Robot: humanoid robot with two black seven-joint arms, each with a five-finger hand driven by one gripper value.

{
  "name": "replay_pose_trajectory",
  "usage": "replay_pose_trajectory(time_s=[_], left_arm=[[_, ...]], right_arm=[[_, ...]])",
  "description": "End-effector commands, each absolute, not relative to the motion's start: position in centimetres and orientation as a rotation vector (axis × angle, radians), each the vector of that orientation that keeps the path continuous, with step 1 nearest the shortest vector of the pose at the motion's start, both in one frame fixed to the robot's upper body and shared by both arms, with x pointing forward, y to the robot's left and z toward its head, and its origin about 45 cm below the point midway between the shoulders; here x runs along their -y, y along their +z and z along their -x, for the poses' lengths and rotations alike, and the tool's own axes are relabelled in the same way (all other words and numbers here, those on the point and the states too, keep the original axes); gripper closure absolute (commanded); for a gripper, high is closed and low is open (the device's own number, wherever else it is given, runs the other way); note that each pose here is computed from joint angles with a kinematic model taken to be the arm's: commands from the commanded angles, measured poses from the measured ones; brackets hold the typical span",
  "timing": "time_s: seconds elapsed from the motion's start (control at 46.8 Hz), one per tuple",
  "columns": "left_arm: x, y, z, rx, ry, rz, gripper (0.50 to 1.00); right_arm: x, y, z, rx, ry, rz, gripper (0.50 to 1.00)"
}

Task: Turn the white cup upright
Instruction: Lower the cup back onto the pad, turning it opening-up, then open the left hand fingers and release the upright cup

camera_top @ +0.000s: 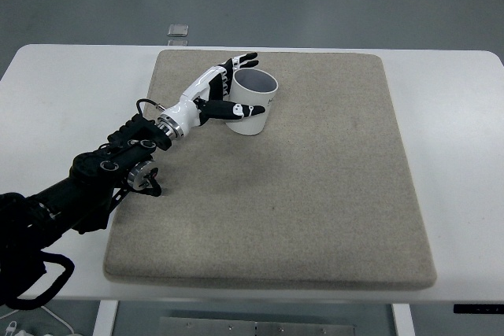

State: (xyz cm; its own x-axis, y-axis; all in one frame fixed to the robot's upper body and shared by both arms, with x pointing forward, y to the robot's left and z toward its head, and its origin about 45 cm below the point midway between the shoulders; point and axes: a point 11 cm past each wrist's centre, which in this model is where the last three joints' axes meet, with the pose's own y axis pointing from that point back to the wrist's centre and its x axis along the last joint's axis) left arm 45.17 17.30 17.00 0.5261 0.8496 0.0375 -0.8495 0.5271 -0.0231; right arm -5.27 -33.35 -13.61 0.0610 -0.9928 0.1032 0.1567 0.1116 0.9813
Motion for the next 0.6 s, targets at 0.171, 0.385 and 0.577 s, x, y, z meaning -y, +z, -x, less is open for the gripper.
replay_pose_trajectory(time_s=[0.171, 0.385, 0.577], left_arm=[[-16.7, 18.8, -45.5, 0.043, 1.010, 0.074, 0.504], [-16.1, 19.9, -45.7, 0.043, 1.000, 0.118, 0.504], [-15.7, 21.5, -46.0, 0.046, 0.997, 0.173, 0.504]], right_arm=[[33.3, -13.6, 5.3, 1.101, -1.163, -1.039, 0.570], [33.3, -13.6, 5.3, 1.102, -1.164, -1.038, 0.570], [33.3, -13.6, 5.3, 1.100, -1.165, -1.041, 0.570]])
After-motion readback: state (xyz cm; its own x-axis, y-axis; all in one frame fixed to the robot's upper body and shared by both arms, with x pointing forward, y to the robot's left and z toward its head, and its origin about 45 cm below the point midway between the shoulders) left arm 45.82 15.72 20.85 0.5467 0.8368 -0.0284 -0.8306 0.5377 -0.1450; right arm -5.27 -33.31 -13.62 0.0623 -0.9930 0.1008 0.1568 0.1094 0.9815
